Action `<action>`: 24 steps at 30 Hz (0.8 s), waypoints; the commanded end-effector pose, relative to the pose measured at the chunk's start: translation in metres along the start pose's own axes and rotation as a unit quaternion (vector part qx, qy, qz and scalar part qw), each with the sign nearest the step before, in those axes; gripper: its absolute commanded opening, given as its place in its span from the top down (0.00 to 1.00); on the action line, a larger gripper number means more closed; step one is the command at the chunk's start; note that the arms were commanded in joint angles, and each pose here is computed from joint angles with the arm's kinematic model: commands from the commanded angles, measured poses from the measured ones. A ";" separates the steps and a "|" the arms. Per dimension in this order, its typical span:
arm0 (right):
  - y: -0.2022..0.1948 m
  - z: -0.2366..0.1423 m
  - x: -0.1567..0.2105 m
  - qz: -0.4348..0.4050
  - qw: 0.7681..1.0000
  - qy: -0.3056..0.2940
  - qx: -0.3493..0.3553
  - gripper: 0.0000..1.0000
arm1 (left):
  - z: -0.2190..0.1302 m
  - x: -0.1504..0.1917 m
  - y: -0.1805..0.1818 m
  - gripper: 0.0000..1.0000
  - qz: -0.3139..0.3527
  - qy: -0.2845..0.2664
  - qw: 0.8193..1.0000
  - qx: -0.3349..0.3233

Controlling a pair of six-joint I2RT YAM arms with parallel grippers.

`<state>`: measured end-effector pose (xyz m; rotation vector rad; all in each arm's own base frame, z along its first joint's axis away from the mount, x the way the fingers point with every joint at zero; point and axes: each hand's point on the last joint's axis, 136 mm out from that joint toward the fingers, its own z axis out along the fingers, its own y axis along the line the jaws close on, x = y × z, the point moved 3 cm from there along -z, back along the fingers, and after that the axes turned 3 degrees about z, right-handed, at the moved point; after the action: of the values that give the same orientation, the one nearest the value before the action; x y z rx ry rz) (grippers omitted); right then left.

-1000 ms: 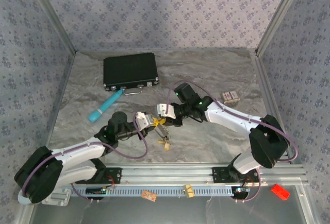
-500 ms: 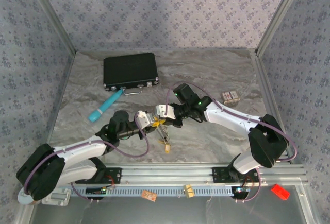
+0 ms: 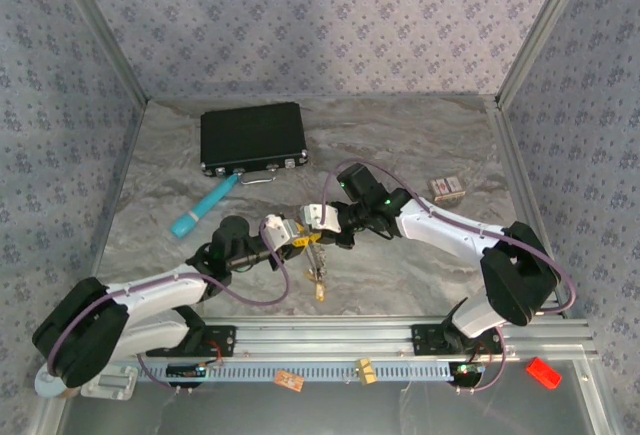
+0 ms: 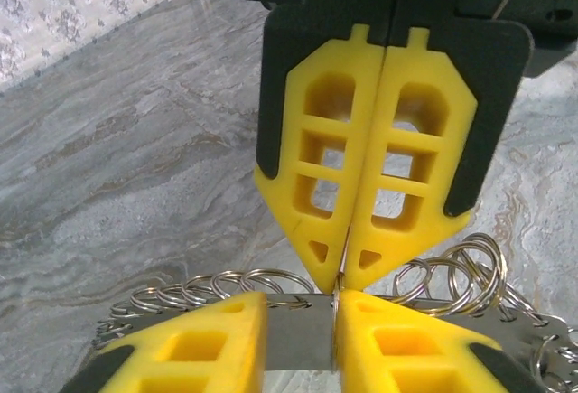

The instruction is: Put the keys on the keyring

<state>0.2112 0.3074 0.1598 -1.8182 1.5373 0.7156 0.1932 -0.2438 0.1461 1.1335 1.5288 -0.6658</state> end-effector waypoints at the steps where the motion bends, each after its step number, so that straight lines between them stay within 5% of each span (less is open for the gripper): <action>1: 0.003 0.000 0.000 0.010 1.000 -0.007 -0.009 1.00 | 0.001 -0.003 -0.002 0.85 0.003 -0.010 1.000 0.006; 5: 0.001 -0.001 0.001 0.011 1.000 -0.004 -0.004 1.00 | 0.000 -0.002 -0.004 0.89 0.001 -0.006 1.000 0.008; 10: 0.000 -0.002 0.001 0.014 1.000 -0.003 -0.001 1.00 | -0.003 0.000 -0.004 0.73 -0.005 0.000 1.000 0.007; 24: -0.001 -0.003 -0.001 0.020 1.000 -0.008 0.001 1.00 | -0.003 0.005 -0.006 0.83 -0.011 0.010 1.000 0.010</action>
<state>0.2144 0.3065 0.1603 -1.7956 1.5560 0.7183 0.1898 -0.2412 0.1432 1.1315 1.5544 -0.6765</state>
